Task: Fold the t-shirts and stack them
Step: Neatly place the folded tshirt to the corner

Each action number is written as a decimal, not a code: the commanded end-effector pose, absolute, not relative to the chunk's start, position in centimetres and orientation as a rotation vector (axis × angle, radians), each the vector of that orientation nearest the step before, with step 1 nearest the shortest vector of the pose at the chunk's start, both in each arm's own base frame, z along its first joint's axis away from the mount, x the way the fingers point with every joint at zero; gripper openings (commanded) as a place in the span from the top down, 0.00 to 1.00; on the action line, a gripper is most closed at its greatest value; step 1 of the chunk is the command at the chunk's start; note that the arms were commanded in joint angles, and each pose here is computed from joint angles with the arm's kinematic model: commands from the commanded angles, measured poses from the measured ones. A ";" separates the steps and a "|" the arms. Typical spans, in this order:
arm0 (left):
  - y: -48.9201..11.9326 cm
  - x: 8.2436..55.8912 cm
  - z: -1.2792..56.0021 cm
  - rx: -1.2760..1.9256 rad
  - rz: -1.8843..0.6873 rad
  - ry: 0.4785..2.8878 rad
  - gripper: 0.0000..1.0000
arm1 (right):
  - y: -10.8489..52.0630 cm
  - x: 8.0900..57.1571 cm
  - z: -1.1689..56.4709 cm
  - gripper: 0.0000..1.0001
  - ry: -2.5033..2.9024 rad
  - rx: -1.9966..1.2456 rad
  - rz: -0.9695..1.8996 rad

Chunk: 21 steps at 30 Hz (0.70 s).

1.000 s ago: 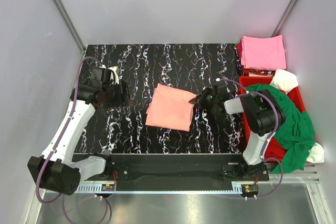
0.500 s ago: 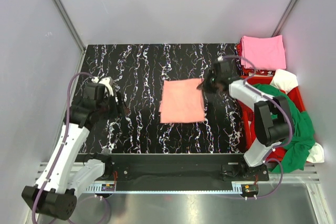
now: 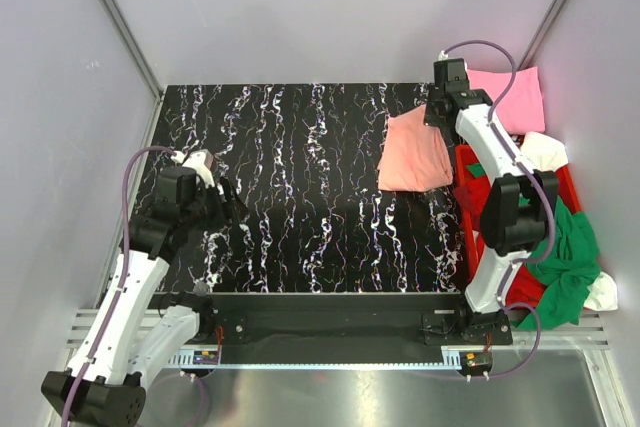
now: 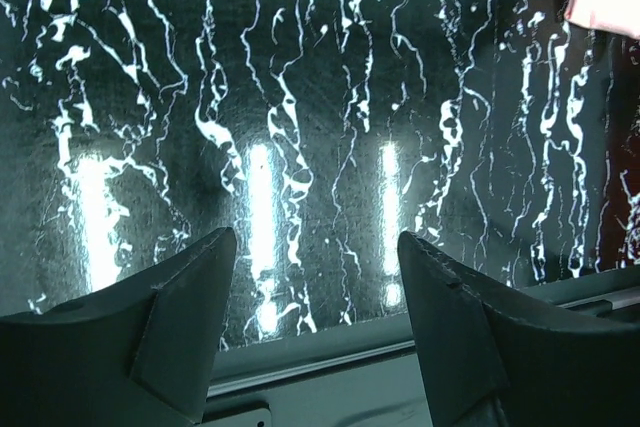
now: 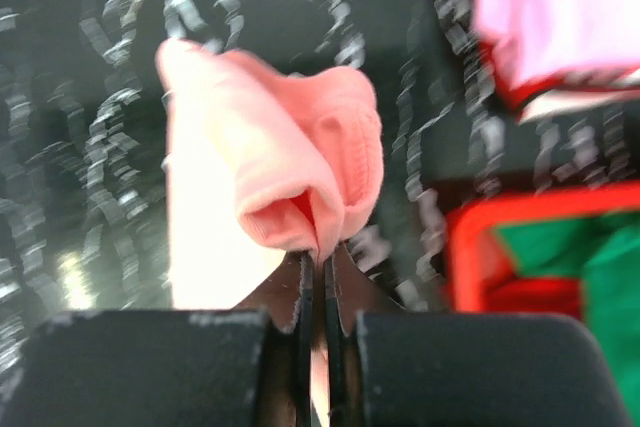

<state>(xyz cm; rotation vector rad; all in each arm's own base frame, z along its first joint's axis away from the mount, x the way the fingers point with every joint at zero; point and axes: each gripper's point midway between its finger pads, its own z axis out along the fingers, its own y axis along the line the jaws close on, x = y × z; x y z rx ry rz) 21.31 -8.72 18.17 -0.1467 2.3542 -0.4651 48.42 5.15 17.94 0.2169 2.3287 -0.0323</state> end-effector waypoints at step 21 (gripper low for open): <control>-8.8 22.5 18.8 -0.152 -0.495 2.298 0.29 | -8.0 59.6 29.4 1.00 1.946 -0.121 -0.488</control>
